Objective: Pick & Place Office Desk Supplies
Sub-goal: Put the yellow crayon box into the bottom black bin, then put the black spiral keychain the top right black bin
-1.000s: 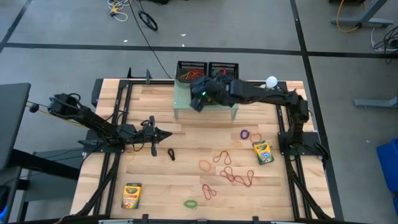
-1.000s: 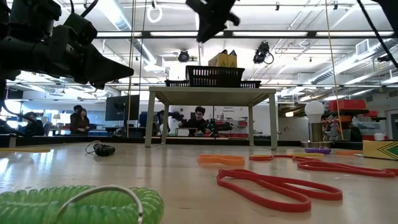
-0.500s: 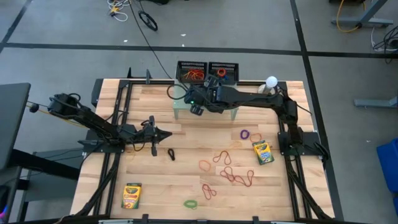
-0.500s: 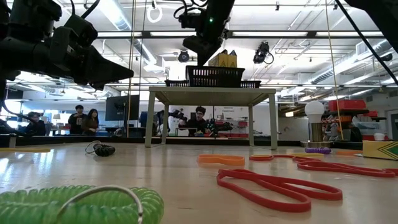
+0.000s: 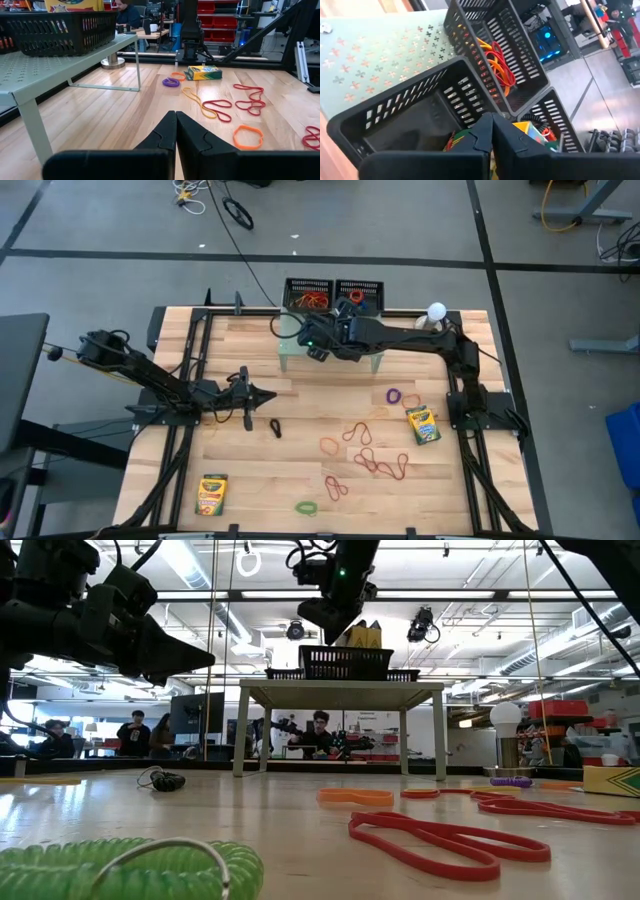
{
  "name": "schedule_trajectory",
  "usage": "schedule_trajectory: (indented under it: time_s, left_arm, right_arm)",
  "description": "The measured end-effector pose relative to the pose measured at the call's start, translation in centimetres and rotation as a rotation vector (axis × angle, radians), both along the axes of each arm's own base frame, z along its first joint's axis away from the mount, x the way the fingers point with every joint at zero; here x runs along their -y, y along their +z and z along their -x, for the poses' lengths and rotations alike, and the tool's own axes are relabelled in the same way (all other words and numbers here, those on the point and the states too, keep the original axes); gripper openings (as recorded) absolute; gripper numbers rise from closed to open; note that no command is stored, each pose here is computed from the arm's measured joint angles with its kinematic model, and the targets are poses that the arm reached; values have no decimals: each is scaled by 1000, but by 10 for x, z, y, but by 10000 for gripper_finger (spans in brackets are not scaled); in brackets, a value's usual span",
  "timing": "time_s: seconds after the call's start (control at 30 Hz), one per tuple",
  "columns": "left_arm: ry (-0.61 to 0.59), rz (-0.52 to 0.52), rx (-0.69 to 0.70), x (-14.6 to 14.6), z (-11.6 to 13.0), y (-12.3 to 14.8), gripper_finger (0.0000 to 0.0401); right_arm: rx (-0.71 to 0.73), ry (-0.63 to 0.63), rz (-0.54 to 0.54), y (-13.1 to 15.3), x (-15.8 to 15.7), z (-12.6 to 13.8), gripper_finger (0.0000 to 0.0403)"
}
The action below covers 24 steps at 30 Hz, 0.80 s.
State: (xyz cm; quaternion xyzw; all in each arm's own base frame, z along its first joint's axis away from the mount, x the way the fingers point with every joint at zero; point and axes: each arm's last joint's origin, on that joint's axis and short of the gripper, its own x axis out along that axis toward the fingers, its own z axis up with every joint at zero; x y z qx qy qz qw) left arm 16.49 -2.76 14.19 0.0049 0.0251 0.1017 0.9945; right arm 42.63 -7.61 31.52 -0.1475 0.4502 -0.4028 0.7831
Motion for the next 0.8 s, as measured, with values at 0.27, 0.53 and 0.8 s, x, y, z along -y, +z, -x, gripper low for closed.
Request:
schedule_trajectory:
  time_s: [0.27,0.53,0.8]
  left_arm:
    - [-2,-4,-23,0,0,-2,9]
    - [-30,-16,-44,1,0,-4,9]
    - [-110,43,-54,3,-1,-6,9]
  right_arm:
    - [69,56,9,26,-23,10,12]
    - [184,271,-69,11,-81,32,4]
    - [471,569,-124,-27,-126,76,2]
